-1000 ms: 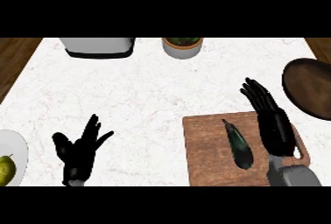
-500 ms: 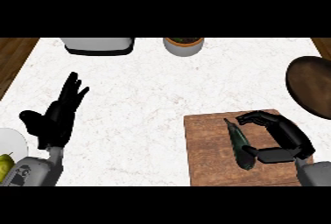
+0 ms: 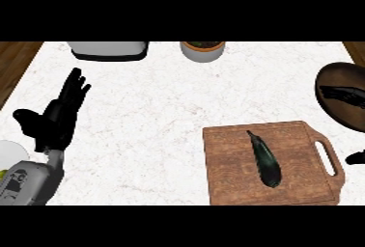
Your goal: Pick the eggplant from the cutting board and place it in the pan
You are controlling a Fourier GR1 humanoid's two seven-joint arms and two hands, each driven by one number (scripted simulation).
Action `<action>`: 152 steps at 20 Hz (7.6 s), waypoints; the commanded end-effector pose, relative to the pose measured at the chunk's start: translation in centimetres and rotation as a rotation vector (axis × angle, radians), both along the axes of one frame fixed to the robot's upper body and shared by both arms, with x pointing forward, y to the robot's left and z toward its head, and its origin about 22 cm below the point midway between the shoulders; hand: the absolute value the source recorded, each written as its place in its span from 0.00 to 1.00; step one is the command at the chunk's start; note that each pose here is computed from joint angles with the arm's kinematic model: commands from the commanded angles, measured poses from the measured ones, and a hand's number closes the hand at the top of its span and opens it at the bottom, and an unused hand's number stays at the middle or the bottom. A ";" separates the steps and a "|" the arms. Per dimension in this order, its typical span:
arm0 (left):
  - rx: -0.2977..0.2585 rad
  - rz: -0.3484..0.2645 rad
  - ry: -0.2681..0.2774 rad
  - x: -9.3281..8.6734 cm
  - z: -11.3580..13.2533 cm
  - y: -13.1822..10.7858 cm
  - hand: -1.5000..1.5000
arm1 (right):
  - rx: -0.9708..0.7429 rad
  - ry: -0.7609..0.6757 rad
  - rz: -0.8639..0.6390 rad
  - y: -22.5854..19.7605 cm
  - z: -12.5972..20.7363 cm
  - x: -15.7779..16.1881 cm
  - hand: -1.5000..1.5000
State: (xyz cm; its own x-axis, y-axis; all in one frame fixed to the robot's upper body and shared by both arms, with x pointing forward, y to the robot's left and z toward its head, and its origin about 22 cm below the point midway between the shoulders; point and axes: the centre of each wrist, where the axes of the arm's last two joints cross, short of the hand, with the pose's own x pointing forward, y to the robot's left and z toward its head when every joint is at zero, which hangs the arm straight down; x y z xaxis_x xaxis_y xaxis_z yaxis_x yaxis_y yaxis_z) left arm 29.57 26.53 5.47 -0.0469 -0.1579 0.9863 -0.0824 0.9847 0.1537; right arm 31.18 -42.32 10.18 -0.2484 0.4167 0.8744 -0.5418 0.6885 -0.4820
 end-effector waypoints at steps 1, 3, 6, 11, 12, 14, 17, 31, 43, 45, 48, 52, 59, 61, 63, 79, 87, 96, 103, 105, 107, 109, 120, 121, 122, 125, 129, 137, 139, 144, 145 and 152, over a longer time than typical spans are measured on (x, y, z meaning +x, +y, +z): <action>0.016 -0.009 0.003 -0.3 -1.1 0.1 0.50 | -0.192 0.014 0.121 -1.5 6.3 1.4 0.00; 0.007 -0.009 -0.007 0.3 -1.4 0.5 0.50 | -0.245 0.035 0.127 0.0 7.6 3.2 0.00; -0.003 -0.016 -0.004 1.1 0.9 0.8 0.50 | -0.253 0.022 0.151 2.5 8.7 5.8 0.00; -0.012 -0.012 0.002 0.4 -0.5 2.3 0.50 | -0.332 -0.036 0.189 6.0 9.7 7.6 0.00; -0.004 0.015 -0.012 0.6 -1.7 0.4 0.50 | -0.297 -0.041 0.186 5.5 9.5 7.9 0.00; 0.014 0.009 0.000 0.9 1.0 0.6 0.50 | -0.282 -0.019 0.191 7.0 10.4 8.4 0.00; -0.001 -0.016 -0.005 -0.2 1.2 1.0 0.50 | -0.262 0.035 0.265 9.1 8.2 8.8 0.00; -0.003 0.032 0.016 0.4 1.2 -0.8 0.50 | -0.372 0.140 0.285 12.5 4.4 6.0 0.00; 0.006 0.013 -0.009 0.0 0.2 3.8 0.50 | -0.474 0.202 0.316 14.1 0.7 4.5 0.00; 0.007 0.000 0.004 -0.5 0.2 2.7 0.50 | -0.479 0.219 0.330 13.6 1.3 5.4 0.00; 0.001 0.027 0.006 -0.8 -0.4 0.1 0.50 | -0.491 0.233 0.382 15.6 -0.8 6.1 0.00; 0.001 0.019 -0.001 0.4 -0.8 0.2 0.50 | -0.501 0.202 0.400 16.3 -1.3 5.9 0.00; 0.011 0.032 -0.001 -1.0 -2.2 0.3 0.50 | -0.660 0.180 0.432 15.9 -1.0 4.5 0.00; 0.012 -0.002 0.006 0.0 -1.6 0.6 0.50 | -0.726 0.152 0.414 18.2 -2.0 5.2 0.00; 0.002 0.023 0.000 -0.6 -0.9 1.2 0.50 | -0.740 0.173 0.430 17.0 -3.6 3.0 0.00; -0.003 0.008 0.008 0.4 0.2 -0.7 0.50 | -0.847 0.194 0.478 18.7 -7.2 3.4 0.00; 0.006 0.015 -0.013 -0.8 -1.3 -0.2 0.50 | -0.855 0.228 0.508 18.5 -8.1 3.5 0.00; 0.011 0.014 -0.009 -0.7 -0.1 -0.3 0.50 | -0.805 0.171 0.627 19.3 -10.2 2.6 1.00; 0.014 0.021 0.016 0.0 -0.1 2.1 0.50 | -0.829 0.227 0.260 20.8 -10.2 4.4 1.00; 0.006 0.032 -0.008 -0.2 -0.4 1.3 0.50 | -0.849 0.255 -0.017 18.8 -8.9 5.6 1.00; 0.010 0.032 0.010 -0.5 -0.7 1.4 0.50 | -0.865 0.282 -0.254 17.8 -8.5 6.1 1.00; -0.001 0.010 0.001 -0.3 -0.5 0.8 0.50 | -0.831 0.263 -0.445 19.6 -6.7 7.5 1.00; 0.004 0.021 -0.004 -0.3 -0.4 0.9 0.50 | -0.709 -0.221 -1.113 29.3 1.5 8.1 1.00; 0.003 0.024 0.007 0.4 -1.3 0.2 0.50 | -0.692 -0.225 -1.153 30.0 3.3 9.0 1.00; -0.012 0.018 0.005 -0.3 0.1 1.0 0.50 | -0.705 -0.263 -1.186 28.3 3.6 8.5 1.00; 0.013 0.025 -0.002 -0.6 -0.1 1.4 0.50 | -0.681 -0.261 -1.259 25.0 2.9 9.1 1.00; -0.009 0.005 0.003 -1.3 0.0 0.5 0.50 | -0.544 -0.294 -1.366 20.8 4.0 9.5 1.00; 0.005 0.007 -0.011 0.2 -0.4 0.5 0.50 | -0.481 -0.291 -1.483 10.3 2.4 9.4 1.00; 0.003 0.019 -0.006 0.6 -0.9 1.4 0.50 | -0.500 -0.292 -1.497 6.6 4.0 9.1 1.00; -0.009 -0.006 -0.031 0.4 0.5 -0.6 0.50 | -0.641 -0.304 -1.568 -0.8 2.5 7.1 1.00; -0.009 -0.018 -0.007 0.3 -0.2 0.2 0.50 | -0.707 -0.307 -1.564 -1.8 -0.9 5.4 1.00; 0.003 -0.033 -0.041 0.6 0.1 0.6 0.50 | -0.699 -0.290 -1.630 -7.2 -1.1 2.8 1.00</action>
